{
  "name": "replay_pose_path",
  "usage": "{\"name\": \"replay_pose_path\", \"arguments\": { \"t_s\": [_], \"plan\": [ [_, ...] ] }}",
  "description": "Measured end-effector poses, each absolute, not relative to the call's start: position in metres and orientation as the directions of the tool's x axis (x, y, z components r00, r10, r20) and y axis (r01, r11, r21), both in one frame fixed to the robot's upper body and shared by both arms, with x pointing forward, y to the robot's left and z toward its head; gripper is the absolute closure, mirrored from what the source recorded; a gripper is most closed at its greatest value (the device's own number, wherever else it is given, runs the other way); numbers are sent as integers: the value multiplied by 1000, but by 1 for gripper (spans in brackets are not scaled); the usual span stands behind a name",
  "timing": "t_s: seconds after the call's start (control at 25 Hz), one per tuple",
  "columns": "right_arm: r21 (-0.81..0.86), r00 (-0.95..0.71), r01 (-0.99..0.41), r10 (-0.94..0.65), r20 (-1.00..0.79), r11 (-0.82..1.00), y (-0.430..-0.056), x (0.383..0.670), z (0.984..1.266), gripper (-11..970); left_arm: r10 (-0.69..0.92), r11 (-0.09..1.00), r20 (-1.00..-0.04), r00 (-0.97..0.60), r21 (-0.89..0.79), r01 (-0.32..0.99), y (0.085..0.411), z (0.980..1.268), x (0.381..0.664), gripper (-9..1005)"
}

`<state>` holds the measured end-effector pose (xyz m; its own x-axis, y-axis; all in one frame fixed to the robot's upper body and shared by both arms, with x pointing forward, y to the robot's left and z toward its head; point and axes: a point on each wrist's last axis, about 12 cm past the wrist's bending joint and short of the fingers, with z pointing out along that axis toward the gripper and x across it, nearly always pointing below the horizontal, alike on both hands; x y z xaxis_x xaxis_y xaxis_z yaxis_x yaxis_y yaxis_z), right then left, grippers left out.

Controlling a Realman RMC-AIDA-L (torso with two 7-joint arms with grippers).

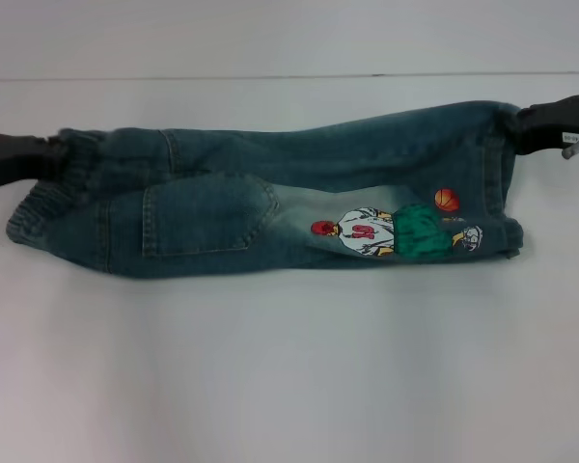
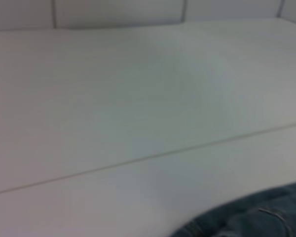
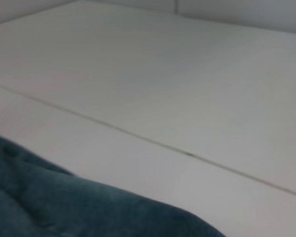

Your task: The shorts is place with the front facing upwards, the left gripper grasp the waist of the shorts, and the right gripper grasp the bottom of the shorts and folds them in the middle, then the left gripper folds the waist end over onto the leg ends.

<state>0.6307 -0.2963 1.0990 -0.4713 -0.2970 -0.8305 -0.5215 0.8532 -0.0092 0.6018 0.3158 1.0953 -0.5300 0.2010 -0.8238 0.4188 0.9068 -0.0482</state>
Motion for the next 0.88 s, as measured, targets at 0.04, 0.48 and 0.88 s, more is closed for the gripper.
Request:
{"name": "replay_pose_path", "arguments": {
  "t_s": [0.04, 0.48, 0.88],
  "plan": [
    [-9, -471, -522, -297, -830, 853, -296, 631, 1099, 937, 201, 907, -824, -530, -48, 419, 316, 1095, 602, 931],
    [18, -523, -555, -332, -785, 831, -305, 620, 1098, 637, 335, 878, -757, -561, 34, 478, 316, 1093, 601, 679],
    [6, -509, -558, -336, -793, 830, -309, 614, 1103, 352, 381, 874, -746, -546, 99, 475, 326, 1107, 604, 391]
  ]
}}
